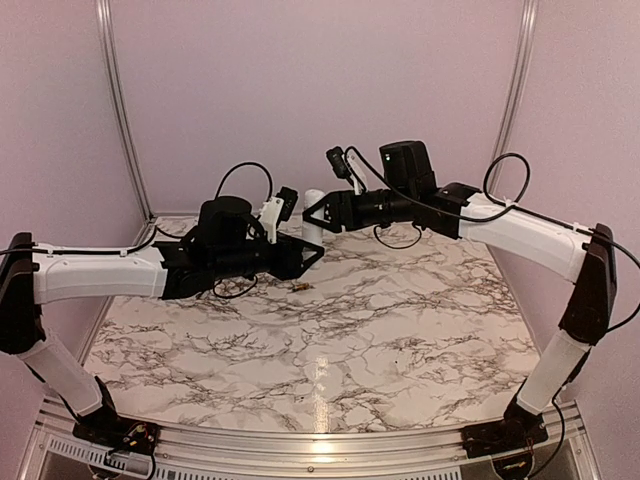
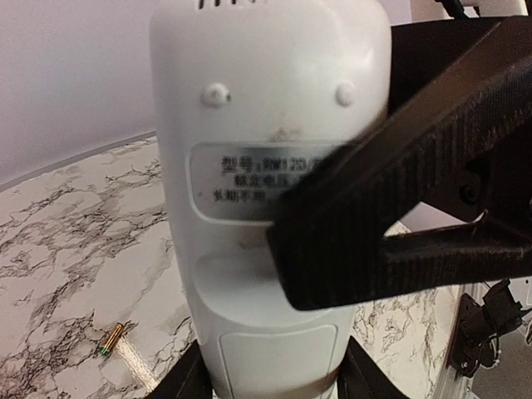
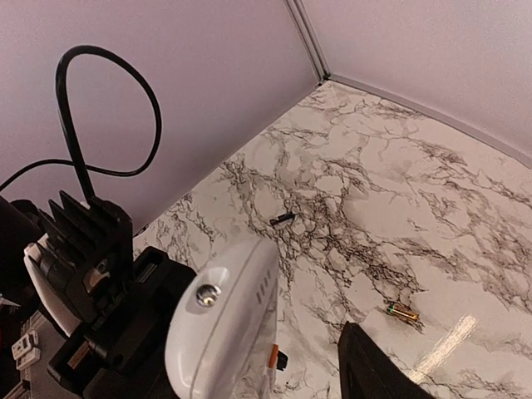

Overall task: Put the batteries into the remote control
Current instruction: Pass from the left arm to the right

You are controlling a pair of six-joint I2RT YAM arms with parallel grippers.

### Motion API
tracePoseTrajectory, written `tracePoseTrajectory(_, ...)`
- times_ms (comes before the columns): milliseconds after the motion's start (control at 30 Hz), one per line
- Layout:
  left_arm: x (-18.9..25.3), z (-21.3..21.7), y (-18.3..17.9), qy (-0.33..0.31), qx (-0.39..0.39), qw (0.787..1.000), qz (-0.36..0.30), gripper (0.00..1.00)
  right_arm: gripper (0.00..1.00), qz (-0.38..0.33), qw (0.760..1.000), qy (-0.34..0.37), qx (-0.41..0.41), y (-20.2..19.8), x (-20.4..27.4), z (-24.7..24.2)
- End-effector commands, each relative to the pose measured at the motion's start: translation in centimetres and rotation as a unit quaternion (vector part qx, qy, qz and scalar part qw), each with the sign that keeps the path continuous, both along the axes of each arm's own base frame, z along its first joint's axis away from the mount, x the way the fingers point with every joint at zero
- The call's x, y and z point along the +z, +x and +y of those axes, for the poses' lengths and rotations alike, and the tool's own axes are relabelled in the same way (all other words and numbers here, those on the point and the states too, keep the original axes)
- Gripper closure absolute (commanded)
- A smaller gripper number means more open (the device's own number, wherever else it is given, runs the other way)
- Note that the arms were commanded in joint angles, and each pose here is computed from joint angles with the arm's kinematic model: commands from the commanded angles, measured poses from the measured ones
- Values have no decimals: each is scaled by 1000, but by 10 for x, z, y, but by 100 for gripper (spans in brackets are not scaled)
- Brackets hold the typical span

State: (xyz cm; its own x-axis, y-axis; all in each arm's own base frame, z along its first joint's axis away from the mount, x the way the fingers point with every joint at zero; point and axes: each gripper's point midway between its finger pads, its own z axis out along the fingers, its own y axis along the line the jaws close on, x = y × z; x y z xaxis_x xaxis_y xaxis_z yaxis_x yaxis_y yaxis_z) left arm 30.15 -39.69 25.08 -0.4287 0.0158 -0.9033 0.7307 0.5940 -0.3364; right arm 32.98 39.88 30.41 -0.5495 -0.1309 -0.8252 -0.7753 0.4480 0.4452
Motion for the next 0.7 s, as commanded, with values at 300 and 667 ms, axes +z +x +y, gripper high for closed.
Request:
tracePoseTrajectory(300, -5, -7, 10, 43, 35, 998, -10, 76, 60, 4, 1000, 0, -17, 8, -2, 4)
tracePoseTrajectory(667, -7, -9, 13, 44, 40, 998, -7, 76, 76, 4, 1000, -12, -27, 13, -13, 3)
